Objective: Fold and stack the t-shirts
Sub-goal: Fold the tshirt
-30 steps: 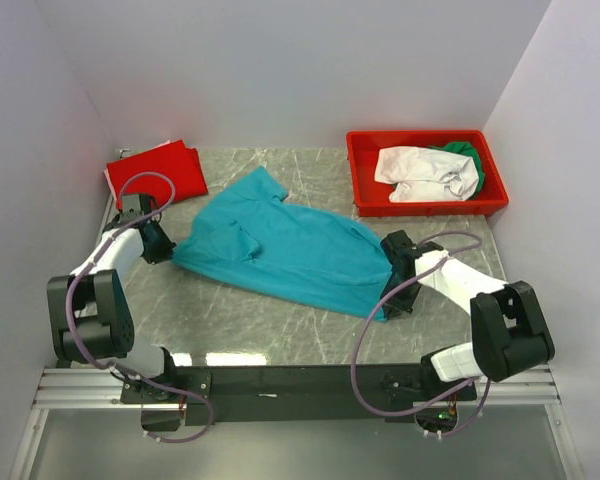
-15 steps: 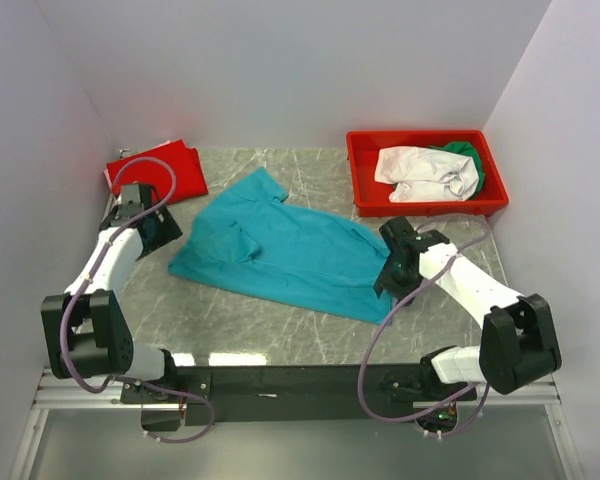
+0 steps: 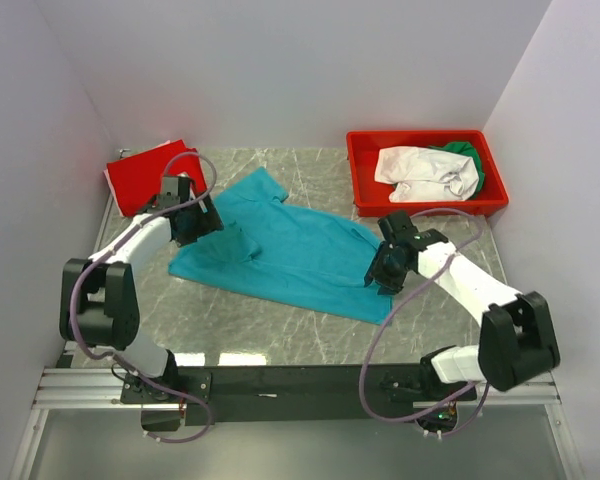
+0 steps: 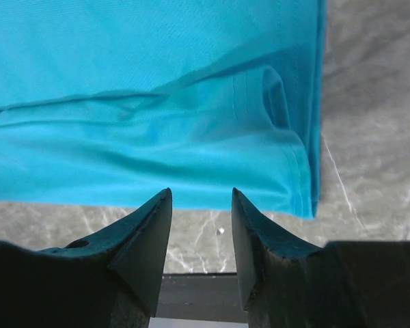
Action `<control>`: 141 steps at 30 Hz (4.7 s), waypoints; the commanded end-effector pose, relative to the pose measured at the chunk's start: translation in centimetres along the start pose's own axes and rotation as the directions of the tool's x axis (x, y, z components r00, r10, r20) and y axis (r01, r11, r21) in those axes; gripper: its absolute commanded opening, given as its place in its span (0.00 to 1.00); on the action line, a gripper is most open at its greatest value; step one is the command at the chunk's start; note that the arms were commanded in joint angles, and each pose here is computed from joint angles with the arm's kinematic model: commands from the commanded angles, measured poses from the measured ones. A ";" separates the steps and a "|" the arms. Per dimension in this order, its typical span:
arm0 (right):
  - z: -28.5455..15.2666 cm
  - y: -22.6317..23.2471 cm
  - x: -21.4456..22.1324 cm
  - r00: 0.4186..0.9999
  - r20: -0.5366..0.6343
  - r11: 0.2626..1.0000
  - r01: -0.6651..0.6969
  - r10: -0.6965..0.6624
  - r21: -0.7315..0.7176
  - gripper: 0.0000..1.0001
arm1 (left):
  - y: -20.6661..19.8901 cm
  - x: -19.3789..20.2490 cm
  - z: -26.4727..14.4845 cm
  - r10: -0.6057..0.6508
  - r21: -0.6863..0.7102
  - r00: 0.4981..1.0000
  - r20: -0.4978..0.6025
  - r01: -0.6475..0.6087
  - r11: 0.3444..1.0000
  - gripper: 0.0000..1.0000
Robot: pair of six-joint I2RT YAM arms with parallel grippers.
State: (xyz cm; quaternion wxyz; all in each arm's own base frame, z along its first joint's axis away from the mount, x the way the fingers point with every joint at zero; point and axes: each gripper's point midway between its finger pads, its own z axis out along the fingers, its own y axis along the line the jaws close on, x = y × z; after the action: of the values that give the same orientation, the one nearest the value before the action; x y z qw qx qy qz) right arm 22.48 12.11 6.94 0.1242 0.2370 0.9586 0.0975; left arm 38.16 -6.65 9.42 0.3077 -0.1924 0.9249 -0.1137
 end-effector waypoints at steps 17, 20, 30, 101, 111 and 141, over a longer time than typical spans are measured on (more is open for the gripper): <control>4.9 -3.4 -3.3 0.988 -0.003 0.973 -0.153 0.156 0.171 0.48 | 3.9 4.3 4.2 0.017 -0.092 0.994 -0.112 -0.027 0.995 0.85; 5.4 -4.1 -2.8 0.987 -0.019 0.969 -0.151 0.157 0.195 0.48 | 4.3 4.7 4.2 0.018 -0.093 0.993 -0.121 -0.029 0.995 0.85; 3.8 -3.4 -4.4 0.994 0.008 0.975 -0.113 0.113 0.194 0.48 | 1.6 1.7 2.1 0.022 -0.019 0.998 -0.065 -0.024 1.000 0.86; 3.4 -2.0 -7.3 0.994 -0.044 0.990 -0.097 0.101 0.100 0.48 | -3.5 -7.5 -1.0 0.016 0.069 1.000 -0.023 -0.015 0.998 0.88; 5.8 -3.4 -6.6 0.992 -0.071 0.984 -0.090 0.102 0.152 0.45 | -3.9 -8.3 0.4 0.012 0.066 1.000 -0.019 -0.011 0.998 0.87; 4.4 -0.9 -1.5 0.985 -0.140 0.995 -0.101 0.102 0.015 0.43 | -1.7 2.0 4.6 0.032 0.070 0.981 -0.191 -0.018 0.997 0.87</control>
State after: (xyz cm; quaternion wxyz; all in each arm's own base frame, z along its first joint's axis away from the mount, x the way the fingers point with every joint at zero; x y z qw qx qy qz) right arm 24.19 10.10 3.16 0.0503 0.2726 0.9560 0.0960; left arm 39.63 -9.09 4.49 0.2012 -0.1665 0.9546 -0.1431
